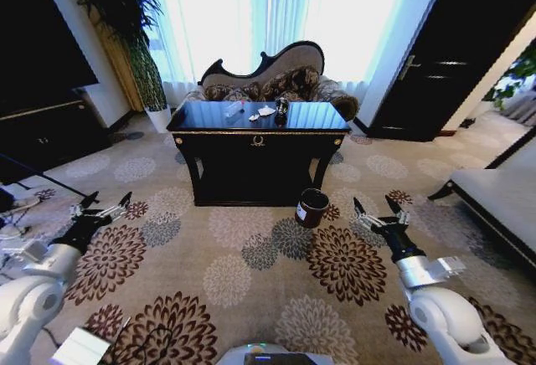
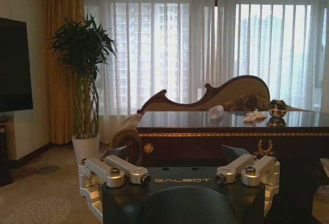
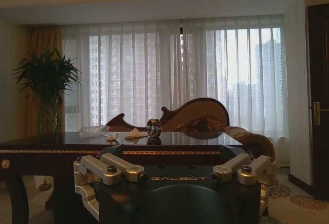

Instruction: Move to the front of the table and place the trash on the table into the trash bin.

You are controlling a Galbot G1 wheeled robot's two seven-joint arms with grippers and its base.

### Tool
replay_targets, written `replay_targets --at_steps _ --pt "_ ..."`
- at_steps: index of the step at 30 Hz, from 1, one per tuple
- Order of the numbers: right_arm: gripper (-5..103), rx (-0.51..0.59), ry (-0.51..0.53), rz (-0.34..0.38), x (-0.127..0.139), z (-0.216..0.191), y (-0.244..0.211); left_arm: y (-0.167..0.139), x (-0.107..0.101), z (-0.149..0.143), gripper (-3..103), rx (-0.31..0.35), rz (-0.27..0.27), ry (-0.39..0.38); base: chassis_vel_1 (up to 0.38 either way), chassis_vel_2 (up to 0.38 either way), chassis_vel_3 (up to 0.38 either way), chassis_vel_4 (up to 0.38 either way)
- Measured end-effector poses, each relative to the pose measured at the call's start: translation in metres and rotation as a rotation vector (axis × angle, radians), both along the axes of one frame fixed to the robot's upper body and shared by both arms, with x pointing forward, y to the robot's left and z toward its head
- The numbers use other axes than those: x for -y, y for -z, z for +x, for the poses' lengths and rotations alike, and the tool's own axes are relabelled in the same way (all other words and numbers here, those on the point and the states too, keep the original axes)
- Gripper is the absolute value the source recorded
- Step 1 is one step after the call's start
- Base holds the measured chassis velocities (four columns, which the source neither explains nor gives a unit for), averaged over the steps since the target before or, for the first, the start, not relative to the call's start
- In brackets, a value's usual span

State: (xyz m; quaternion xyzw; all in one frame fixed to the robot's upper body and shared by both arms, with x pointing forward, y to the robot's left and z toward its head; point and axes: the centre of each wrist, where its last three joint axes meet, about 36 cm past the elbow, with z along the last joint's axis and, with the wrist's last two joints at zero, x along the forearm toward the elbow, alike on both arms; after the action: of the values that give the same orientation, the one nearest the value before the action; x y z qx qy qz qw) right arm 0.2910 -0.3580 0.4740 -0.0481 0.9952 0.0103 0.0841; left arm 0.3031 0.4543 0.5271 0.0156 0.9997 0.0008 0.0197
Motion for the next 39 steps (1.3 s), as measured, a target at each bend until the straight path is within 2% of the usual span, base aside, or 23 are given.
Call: replay_targets --at_steps 22,39 --pt "100 0.002 0.011 0.010 -0.002 -0.005 0.003 0.007 0.006 -0.003 100 -0.016 -0.022 -0.001 -0.011 0.010 0.010 -0.008" --pt "100 -0.003 0.020 0.020 -0.003 -0.007 0.006 0.010 0.009 -0.002 100 -0.021 -0.023 0.004 -0.128 0.137 0.134 -0.134"
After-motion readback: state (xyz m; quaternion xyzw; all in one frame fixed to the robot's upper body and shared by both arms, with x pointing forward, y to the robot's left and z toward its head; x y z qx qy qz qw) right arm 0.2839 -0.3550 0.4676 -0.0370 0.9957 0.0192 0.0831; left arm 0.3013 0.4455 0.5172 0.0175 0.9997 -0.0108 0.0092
